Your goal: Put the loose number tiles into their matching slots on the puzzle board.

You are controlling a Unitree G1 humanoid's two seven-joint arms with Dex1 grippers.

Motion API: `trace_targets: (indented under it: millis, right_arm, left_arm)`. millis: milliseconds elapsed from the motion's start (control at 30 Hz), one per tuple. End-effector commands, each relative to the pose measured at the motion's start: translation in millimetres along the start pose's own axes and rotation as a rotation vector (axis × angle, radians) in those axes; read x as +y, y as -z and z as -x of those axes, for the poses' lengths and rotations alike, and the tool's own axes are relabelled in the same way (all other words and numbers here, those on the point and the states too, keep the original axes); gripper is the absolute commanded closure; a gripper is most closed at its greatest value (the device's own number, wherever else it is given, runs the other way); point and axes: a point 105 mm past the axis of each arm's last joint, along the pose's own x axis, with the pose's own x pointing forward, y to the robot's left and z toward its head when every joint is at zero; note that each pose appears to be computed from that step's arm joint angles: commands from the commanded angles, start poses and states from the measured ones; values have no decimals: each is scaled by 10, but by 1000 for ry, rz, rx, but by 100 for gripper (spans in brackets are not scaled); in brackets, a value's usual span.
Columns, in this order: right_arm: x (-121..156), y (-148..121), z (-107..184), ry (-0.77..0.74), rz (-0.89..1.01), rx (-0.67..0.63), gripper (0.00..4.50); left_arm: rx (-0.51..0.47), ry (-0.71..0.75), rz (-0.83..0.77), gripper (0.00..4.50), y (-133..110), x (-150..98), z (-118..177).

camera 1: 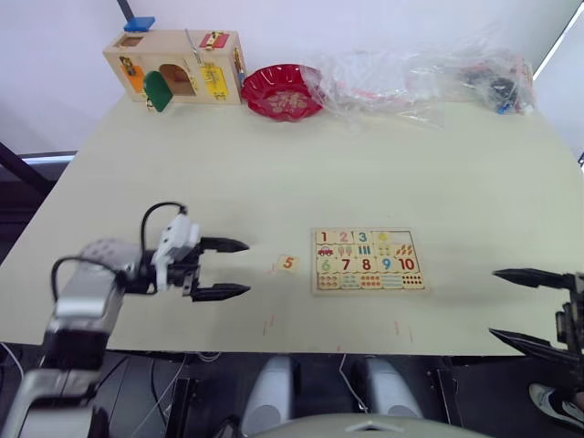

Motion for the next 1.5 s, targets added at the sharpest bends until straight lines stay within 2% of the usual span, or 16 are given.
trace_targets:
  millis: [33,167,267,333,733,1133,1167,1233,1300,1333,1500]
  right_arm:
    - [19,-55,-34,-9,1,-18,0]
    - [58,-43,-79,-2,-3,-26,0]
    - [78,-49,-96,5,1,-25,0]
    - [76,-58,-98,17,7,-27,0]
    - [115,-50,-88,64,12,-32,0]
    - [109,-42,-89,74,12,-29,0]
    - [104,-41,-89,74,12,-29,0]
    - [98,-39,-93,74,12,-29,0]
    - [94,-34,-94,75,11,-29,0]
    - [92,-29,-94,76,10,-29,0]
    - [93,-18,-96,85,5,-32,0]
  left_arm:
    - [57,79,-49,5,15,51,-78]
    - [131,177,-110,5,-1,143,-278]
    - [164,221,-144,72,-4,198,-355]
    - [182,240,-174,165,-9,243,-405]
    - [257,295,-242,165,53,333,-514]
    - [257,299,-255,165,56,346,-555]
    - [258,299,-255,208,59,345,-555]
    - [263,303,-258,245,77,336,-553]
    - [263,305,-258,326,88,328,-555]
    - [260,307,-257,351,91,317,-557]
    - [216,282,-245,351,-20,322,-508]
